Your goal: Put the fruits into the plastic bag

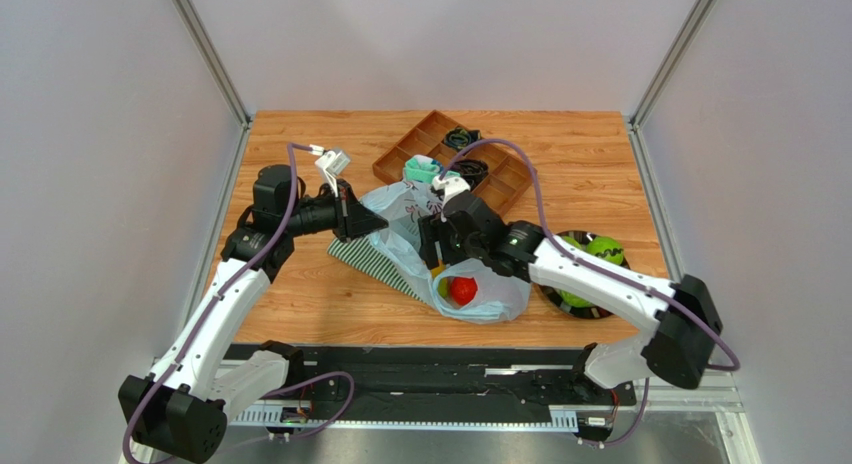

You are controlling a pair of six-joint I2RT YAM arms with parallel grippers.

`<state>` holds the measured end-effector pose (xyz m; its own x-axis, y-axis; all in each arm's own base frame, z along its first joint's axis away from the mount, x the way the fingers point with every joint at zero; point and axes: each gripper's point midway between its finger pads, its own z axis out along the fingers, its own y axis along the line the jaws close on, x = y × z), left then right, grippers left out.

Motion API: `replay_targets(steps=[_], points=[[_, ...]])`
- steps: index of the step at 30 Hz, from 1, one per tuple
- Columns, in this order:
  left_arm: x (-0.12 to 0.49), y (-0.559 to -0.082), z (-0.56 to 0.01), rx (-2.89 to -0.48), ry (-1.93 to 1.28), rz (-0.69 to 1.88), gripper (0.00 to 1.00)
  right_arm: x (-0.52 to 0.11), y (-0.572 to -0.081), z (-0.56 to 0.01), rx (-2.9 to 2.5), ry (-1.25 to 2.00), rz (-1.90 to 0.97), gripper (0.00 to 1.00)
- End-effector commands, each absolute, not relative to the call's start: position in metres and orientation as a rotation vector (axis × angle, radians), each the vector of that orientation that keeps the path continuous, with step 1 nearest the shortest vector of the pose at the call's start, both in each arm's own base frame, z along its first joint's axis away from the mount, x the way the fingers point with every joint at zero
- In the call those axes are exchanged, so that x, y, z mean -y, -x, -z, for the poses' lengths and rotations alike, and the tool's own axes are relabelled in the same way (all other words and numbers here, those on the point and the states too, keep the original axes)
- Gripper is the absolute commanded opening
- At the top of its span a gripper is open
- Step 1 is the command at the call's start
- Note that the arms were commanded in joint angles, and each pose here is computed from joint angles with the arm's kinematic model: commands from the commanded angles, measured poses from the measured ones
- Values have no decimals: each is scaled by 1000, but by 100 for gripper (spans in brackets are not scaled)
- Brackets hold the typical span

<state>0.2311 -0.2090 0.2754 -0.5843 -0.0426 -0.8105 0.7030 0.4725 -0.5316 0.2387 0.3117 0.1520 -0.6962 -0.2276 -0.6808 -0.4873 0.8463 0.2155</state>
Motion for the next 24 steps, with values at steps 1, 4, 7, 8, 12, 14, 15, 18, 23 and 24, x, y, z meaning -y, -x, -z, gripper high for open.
replay_targets(steps=[1, 4, 7, 8, 12, 14, 15, 18, 23, 24], points=[[206, -235, -279, -1903, -551, 1144, 0, -321, -241, -233, -2100, 398, -732, 70], [205, -237, -278, -1909, -542, 1130, 0, -328, -233, -254, -2025, 421, -835, 70], [201, -240, -275, -1930, -521, 1103, 0, -332, -217, -284, -1927, 493, -927, 68], [201, -240, -274, -1936, -517, 1099, 0, -332, -207, -300, -1882, 519, -977, 68], [201, -241, -274, -1937, -516, 1097, 0, -305, -210, -322, -1819, 450, -900, 69], [201, -241, -274, -1938, -513, 1097, 0, -287, -217, -321, -1829, 411, -826, 69], [200, -241, -273, -1937, -514, 1094, 0, -278, -218, -325, -1825, 394, -806, 69], [200, -241, -274, -1938, -513, 1093, 0, -245, -225, -322, -1853, 316, -714, 69], [200, -241, -274, -1937, -511, 1094, 0, -165, -246, -293, -1972, 85, -486, 70], [200, -241, -274, -1937, -511, 1094, 0, -152, -249, -287, -1995, 45, -450, 70]])
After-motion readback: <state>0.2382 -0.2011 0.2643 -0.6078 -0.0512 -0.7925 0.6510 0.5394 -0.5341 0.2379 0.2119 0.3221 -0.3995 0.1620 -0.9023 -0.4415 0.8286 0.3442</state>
